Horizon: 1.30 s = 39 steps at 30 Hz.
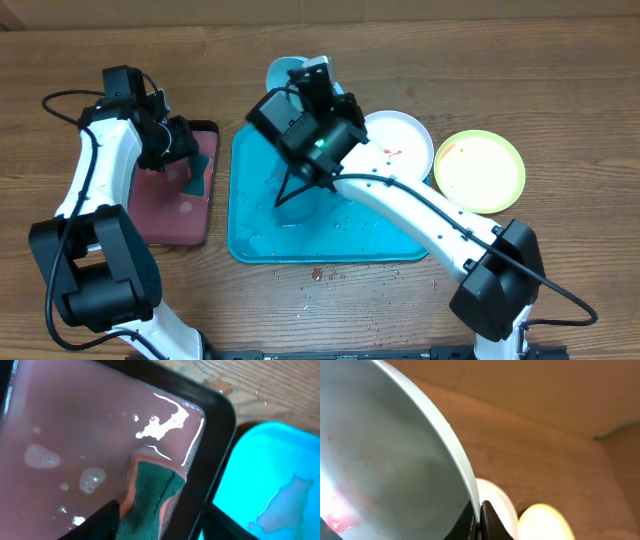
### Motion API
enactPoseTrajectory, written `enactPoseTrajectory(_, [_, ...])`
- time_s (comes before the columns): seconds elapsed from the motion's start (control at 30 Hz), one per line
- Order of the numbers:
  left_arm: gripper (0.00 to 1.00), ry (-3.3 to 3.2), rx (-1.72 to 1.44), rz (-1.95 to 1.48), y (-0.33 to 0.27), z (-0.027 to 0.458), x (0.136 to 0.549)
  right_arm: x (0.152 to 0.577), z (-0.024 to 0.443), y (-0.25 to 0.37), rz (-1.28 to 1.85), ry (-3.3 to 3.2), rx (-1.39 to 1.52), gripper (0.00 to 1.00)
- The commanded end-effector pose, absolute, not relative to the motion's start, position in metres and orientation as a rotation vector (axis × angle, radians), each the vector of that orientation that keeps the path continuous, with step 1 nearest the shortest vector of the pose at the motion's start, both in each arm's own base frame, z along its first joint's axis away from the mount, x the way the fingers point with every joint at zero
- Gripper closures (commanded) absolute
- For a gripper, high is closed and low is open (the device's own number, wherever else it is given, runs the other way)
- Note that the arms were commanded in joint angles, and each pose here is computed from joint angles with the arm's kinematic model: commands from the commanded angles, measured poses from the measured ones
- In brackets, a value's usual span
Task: Clean dirty plates on tray and stack at the side
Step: 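Carry the white plate right and stack it on the yellow plate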
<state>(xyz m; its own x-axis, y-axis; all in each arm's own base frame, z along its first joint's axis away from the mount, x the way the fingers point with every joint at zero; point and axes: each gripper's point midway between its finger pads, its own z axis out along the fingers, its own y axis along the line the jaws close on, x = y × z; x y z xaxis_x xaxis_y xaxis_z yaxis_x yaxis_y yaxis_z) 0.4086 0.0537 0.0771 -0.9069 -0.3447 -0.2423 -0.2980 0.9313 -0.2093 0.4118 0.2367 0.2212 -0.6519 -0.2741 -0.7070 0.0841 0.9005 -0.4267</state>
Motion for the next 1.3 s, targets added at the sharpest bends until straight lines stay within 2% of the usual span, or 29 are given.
enactPoseTrajectory(0.0, [0.38, 2.826, -0.443, -0.269, 0.043, 0.077, 0.409, 0.425, 0.242, 0.210, -0.320, 2.276, 0.103, 0.96])
enactPoseTrajectory(0.2, [0.34, 2.855, -0.358, -0.272, 0.027, 0.076, 0.406, 0.445, 0.220, 0.160, 0.020, 2.503, 0.320, 0.96])
enactPoseTrajectory(0.37, [0.32, 2.873, -0.307, -0.261, 0.019, 0.075, 0.405, 0.442, 0.199, 0.085, 0.281, 2.680, 0.593, 0.96])
enactPoseTrajectory(0.57, [0.31, 2.884, -0.306, -0.210, 0.022, 0.074, 0.403, 0.421, 0.185, -0.015, 0.333, 2.730, 0.886, 0.96])
enactPoseTrajectory(0.73, [0.31, 2.884, -0.300, -0.210, 0.022, 0.074, 0.403, 0.395, 0.167, -0.070, 0.317, 2.750, 1.062, 0.96])
enactPoseTrajectory(0.93, [0.31, 2.883, -0.300, -0.209, 0.022, 0.074, 0.403, 0.361, 0.128, -0.098, 0.298, 2.815, 1.209, 0.96])
enactPoseTrajectory(1.27, [0.31, 2.883, -0.304, -0.172, 0.027, 0.074, 0.403, 0.328, 0.072, -0.090, 0.294, 2.915, 1.278, 0.96])
